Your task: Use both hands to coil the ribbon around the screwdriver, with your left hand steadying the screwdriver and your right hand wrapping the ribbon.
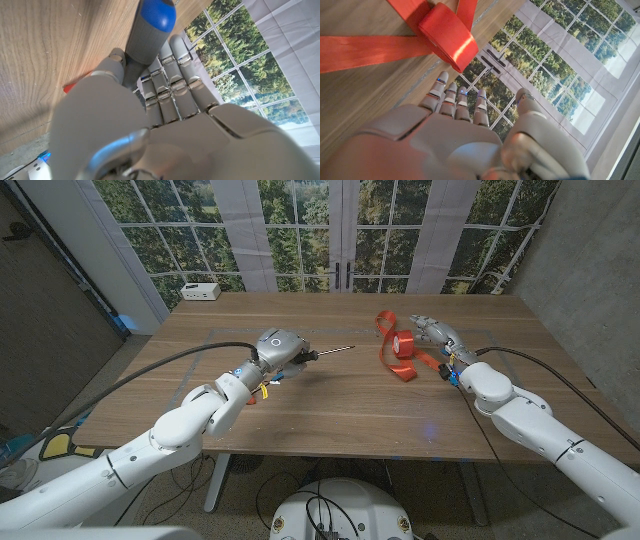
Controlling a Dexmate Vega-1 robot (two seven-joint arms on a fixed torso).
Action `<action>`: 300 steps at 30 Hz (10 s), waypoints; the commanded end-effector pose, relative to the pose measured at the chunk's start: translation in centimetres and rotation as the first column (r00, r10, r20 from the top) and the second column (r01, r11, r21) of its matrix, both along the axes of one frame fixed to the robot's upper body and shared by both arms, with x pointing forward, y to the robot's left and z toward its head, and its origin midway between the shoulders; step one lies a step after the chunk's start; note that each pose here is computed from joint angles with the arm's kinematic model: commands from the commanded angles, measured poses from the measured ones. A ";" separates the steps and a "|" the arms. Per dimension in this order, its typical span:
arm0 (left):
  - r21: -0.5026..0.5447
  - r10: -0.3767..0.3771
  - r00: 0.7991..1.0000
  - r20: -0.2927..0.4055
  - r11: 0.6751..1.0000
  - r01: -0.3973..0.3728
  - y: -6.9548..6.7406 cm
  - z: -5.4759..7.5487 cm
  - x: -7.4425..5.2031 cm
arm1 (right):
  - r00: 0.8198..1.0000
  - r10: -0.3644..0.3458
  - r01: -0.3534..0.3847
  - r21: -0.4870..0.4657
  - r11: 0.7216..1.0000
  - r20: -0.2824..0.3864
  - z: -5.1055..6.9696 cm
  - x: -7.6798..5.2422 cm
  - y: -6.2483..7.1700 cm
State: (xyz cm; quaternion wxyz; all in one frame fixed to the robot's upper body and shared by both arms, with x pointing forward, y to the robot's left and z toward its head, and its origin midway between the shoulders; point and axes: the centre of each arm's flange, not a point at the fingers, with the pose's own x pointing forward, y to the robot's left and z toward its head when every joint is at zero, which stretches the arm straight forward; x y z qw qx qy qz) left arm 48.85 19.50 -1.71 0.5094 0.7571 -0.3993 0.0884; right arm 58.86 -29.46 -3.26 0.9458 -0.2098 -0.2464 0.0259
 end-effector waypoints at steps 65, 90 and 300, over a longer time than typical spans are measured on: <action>-0.054 -0.010 1.000 0.005 0.998 0.010 3.7 -0.5 -0.7 | 0.732 -0.681 0.545 -0.618 0.567 0.021 3.5 0.5 10.1; -0.061 -0.016 1.000 -0.010 0.998 0.015 3.6 -0.5 -0.3 | 0.676 -0.736 0.505 -0.708 0.493 -0.031 3.1 2.6 10.1; -0.226 -0.193 0.977 -0.094 0.960 0.168 -1.3 8.8 8.4 | 0.681 -0.421 0.689 -0.329 0.646 0.599 13.9 -18.2 19.3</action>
